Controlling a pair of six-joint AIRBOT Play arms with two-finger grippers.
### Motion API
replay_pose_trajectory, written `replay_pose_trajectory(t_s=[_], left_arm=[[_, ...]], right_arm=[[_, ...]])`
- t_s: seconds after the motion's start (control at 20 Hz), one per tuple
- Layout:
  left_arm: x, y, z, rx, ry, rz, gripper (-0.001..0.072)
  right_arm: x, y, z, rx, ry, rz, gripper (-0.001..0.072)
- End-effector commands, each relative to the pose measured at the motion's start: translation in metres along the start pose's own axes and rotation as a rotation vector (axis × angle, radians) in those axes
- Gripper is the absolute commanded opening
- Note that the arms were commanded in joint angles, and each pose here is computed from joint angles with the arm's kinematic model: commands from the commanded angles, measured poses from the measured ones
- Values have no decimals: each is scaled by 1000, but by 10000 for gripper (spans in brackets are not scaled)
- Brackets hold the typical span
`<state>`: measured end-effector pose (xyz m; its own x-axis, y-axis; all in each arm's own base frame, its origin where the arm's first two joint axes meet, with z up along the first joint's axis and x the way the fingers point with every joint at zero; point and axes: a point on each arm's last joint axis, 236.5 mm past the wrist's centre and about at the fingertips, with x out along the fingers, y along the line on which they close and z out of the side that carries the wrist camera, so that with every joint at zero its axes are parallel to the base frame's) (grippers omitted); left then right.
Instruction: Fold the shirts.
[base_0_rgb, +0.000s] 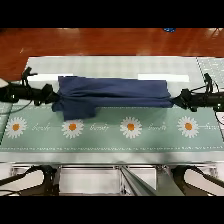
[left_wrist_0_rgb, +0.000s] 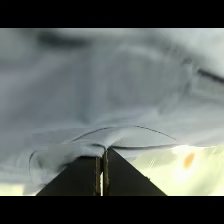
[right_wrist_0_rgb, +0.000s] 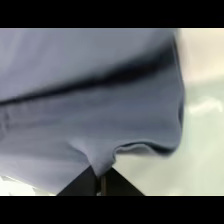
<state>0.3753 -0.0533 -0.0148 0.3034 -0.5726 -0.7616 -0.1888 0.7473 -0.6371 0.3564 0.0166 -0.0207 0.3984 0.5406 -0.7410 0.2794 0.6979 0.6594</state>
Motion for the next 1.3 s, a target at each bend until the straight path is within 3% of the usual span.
replay_pose_trajectory(t_s=[0.0,0.7,0.75,0.8,0.85,1.1,1.25], left_arm=[[11,-21,48,27,-10,-15,19],[76,-16,135,-16,73,-45,19],[78,-14,137,-17,69,-43,58],[80,-13,136,-21,71,-43,282],[80,-12,135,-23,76,-42,503],[12,-3,147,0,77,-41,507],[-63,17,163,56,-63,92,507]], right_arm=[[7,8,28,-6,-10,40,26],[65,7,109,5,-53,40,27],[68,4,113,17,-64,42,102],[71,2,117,30,-78,44,327],[72,1,121,35,-93,41,415],[25,-26,127,57,-113,-5,414],[-15,-57,120,72,-115,-97,414]])
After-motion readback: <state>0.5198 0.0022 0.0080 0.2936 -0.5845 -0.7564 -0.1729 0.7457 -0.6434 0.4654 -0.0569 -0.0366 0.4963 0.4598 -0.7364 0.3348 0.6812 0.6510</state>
